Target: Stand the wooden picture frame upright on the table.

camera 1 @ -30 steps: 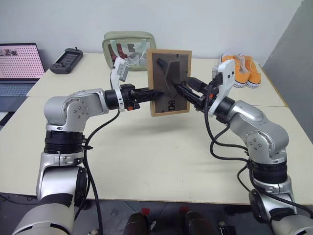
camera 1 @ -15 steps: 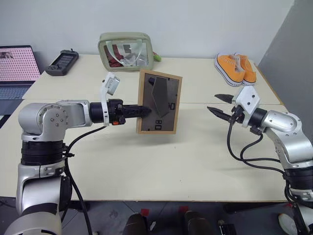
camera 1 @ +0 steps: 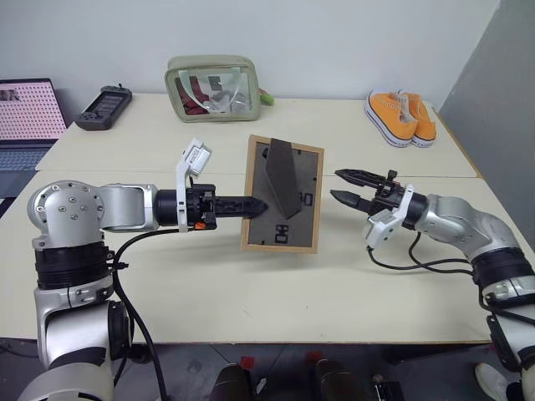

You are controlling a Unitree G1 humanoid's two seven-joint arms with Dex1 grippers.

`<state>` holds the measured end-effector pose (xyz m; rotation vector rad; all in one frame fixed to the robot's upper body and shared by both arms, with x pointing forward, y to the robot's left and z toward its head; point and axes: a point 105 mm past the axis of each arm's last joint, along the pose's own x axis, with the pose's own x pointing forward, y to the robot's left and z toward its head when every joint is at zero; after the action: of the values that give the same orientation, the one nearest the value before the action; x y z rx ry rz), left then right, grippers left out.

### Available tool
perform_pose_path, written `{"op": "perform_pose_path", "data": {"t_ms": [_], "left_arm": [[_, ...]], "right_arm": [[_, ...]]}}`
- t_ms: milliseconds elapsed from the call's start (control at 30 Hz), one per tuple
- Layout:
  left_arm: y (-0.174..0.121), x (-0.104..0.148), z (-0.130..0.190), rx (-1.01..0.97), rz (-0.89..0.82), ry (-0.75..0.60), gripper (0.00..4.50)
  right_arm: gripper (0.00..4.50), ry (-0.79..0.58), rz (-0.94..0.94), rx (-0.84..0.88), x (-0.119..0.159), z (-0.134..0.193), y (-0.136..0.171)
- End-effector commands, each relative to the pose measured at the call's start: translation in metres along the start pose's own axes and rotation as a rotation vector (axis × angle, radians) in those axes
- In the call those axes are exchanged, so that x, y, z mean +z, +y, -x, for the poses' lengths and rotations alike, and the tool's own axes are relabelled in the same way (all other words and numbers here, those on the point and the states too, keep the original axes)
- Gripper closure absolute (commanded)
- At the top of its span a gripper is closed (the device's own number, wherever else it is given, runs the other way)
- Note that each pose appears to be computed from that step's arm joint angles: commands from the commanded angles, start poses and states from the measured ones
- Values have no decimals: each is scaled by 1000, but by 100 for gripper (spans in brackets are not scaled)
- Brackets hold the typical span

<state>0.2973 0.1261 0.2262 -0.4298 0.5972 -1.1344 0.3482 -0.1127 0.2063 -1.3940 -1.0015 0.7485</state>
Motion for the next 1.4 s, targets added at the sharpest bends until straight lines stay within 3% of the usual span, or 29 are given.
{"op": "perform_pose_path", "data": {"t_ms": [33,133,233,333,433,533,733,1033,1400], "left_arm": [[-3,10,10,56,-72,-52,319],[18,12,24,172,-103,-93,319],[28,22,32,213,-137,-144,319],[30,35,32,215,-185,-193,319],[28,43,26,195,-256,-215,319],[23,49,17,157,-283,-236,319],[11,50,2,85,-303,-238,319],[-3,53,-7,31,-320,-241,319],[0,54,-9,38,-314,-251,319]], "right_arm": [[207,85,-79,-45,-21,5,-24],[207,263,-259,101,-49,31,-10],[207,314,-537,30,-55,35,-22],[207,251,-913,-71,-43,23,-41],[207,71,-1261,-109,-5,-1,-66],[207,-34,-1450,-140,21,-18,-86],[207,-97,-1642,-243,27,-34,-108],[207,-107,-1677,-235,32,-49,-102],[207,-153,-1723,-215,47,-64,-98]]}}
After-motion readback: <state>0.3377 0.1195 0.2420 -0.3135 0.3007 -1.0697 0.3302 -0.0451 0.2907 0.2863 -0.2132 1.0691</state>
